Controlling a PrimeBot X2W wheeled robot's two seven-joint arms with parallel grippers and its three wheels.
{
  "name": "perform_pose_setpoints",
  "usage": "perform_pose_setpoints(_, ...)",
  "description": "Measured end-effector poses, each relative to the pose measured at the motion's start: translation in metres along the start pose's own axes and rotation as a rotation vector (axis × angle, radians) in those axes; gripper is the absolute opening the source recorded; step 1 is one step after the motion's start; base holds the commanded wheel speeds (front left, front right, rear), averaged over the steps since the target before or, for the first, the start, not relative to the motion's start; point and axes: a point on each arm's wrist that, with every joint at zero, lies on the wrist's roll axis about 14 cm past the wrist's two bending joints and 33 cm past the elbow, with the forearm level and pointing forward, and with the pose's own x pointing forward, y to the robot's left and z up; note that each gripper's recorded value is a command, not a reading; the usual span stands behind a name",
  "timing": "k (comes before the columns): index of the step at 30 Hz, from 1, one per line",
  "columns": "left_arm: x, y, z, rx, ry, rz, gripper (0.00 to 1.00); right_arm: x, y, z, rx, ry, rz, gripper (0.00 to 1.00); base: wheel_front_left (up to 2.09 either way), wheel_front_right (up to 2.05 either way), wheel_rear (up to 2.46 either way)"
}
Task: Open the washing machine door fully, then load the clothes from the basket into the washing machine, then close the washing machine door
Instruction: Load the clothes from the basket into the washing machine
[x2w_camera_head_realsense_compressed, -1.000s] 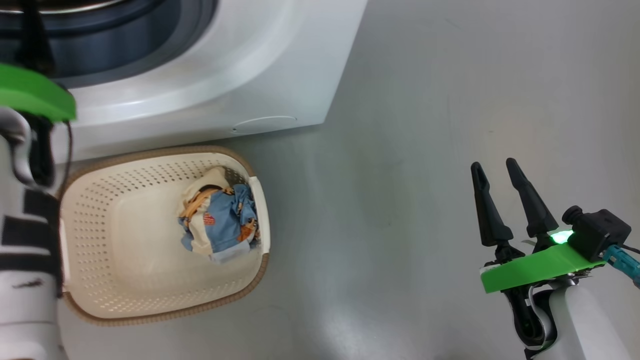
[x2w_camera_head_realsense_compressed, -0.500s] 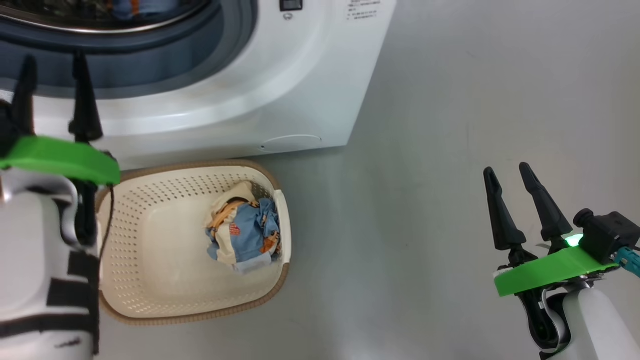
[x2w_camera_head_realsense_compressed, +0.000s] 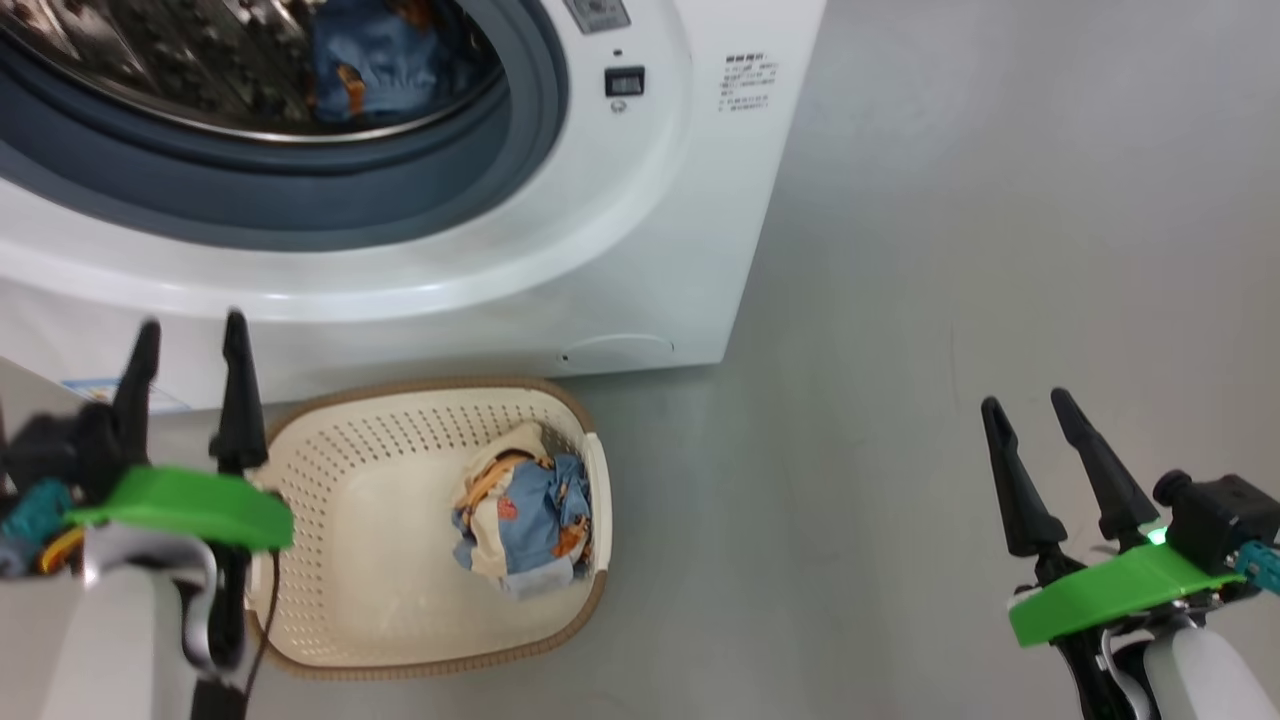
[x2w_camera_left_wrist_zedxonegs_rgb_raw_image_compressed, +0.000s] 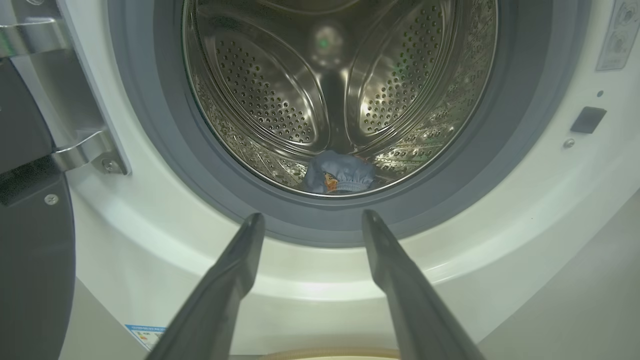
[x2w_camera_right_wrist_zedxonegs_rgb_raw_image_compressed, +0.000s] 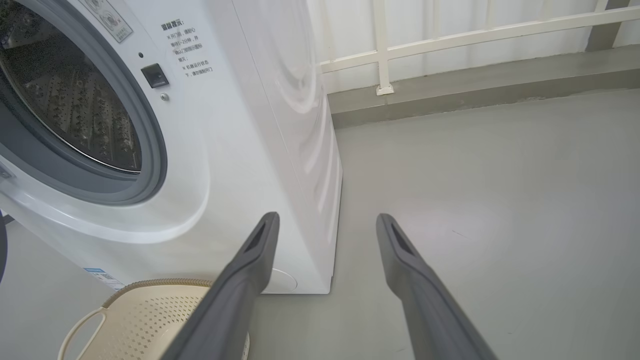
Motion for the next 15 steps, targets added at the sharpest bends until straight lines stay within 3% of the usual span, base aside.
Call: perform_pose_setpoints(15,-0.080,0.012,0.003,-0.004,0.012,0.053,1.00,-0.041,0.001,0.016,-0.006,-0.022,0.006,1.00,0.00,0.00,0.00)
